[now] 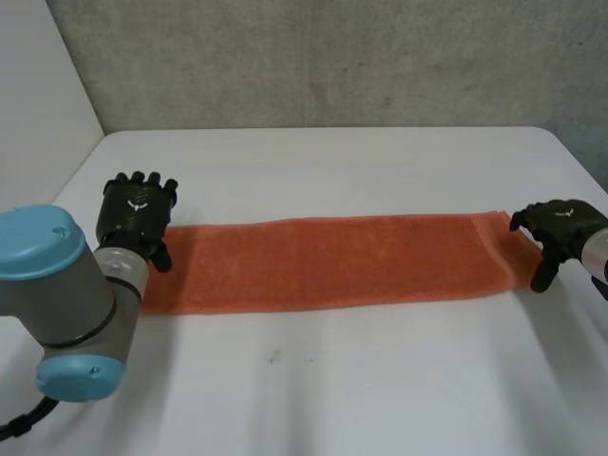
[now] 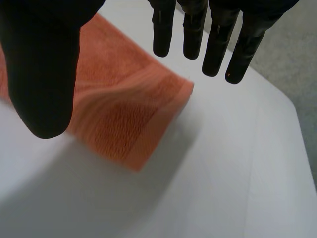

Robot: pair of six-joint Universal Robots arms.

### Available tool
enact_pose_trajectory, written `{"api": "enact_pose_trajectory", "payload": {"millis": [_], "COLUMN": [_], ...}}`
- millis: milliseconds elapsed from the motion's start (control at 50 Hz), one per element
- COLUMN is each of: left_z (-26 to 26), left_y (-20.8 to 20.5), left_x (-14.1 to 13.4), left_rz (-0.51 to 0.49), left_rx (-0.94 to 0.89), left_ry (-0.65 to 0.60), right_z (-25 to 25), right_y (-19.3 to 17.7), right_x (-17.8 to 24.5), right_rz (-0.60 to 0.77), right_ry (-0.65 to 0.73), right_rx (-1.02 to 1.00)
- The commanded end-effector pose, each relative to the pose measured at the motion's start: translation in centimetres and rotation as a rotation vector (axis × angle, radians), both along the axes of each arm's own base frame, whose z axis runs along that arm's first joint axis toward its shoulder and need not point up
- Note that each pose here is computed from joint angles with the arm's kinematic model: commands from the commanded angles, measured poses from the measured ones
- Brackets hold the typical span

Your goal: Fold the laundry

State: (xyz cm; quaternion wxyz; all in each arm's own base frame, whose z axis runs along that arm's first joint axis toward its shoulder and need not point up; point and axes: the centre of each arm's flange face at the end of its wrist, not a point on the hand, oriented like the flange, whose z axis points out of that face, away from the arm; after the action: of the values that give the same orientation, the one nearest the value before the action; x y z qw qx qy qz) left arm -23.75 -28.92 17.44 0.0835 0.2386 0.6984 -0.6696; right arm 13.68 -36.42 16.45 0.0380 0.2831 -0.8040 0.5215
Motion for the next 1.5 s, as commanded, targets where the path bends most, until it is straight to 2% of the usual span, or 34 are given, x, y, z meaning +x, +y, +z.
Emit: {"api": "enact_pose_trajectory", "payload": {"millis": [20,340,520,900,1060,1120,1220,1300,1320,1380,1400,1460,1500], "left_z": [-0.2,-0.8,-1.0,-0.9,-0.9,-1.0,-1.0,-1.0,-1.0,-1.0,-1.0,-1.0,-0.9], "left_y": [0.2,0.3,0.4,0.5,0.6,0.8,0.9,1.0,1.0,0.9,0.9,0.9,0.9], "left_x": [-0.1,0.0,0.1,0.2,0.2,0.3,0.3,0.2,0.2,0.2,0.2,0.3,0.3], "left_rz": [-0.002,0.0,0.002,0.006,0.005,0.005,0.003,0.002,0.002,0.002,0.002,0.003,0.006], "left_rx": [0.015,0.021,0.028,0.026,0.029,0.033,0.032,0.033,0.033,0.032,0.032,0.032,0.03], "left_ry": [0.041,0.04,0.037,0.037,0.036,0.035,0.035,0.033,0.033,0.034,0.034,0.034,0.034], "right_z": [-1.4,-4.6,-4.4,-4.4,-3.2,-1.7,-0.4,2.1,3.3,4.3,4.7,5.6,6.2], "right_y": [-0.6,-2.7,-3.5,-3.5,-5.1,-6.3,-7.0,-6.9,-6.5,-5.7,-4.8,-3.0,-0.4], "right_x": [-0.8,-2.0,-4.3,-4.5,-8.0,-10.1,-10.9,-7.7,-4.9,-0.6,2.3,7.0,11.9], "right_rz": [0.013,0.015,-0.049,-0.042,-0.176,-0.285,-0.327,-0.243,-0.176,-0.072,0.0,0.121,0.258], "right_ry": [-0.014,-0.033,-0.03,-0.036,0.029,0.138,0.268,0.264,0.239,0.198,0.174,0.143,0.105], "right_rx": [-0.031,-0.027,-0.023,-0.021,-0.076,-0.13,-0.177,-0.26,-0.306,-0.359,-0.391,-0.446,-0.497]}}
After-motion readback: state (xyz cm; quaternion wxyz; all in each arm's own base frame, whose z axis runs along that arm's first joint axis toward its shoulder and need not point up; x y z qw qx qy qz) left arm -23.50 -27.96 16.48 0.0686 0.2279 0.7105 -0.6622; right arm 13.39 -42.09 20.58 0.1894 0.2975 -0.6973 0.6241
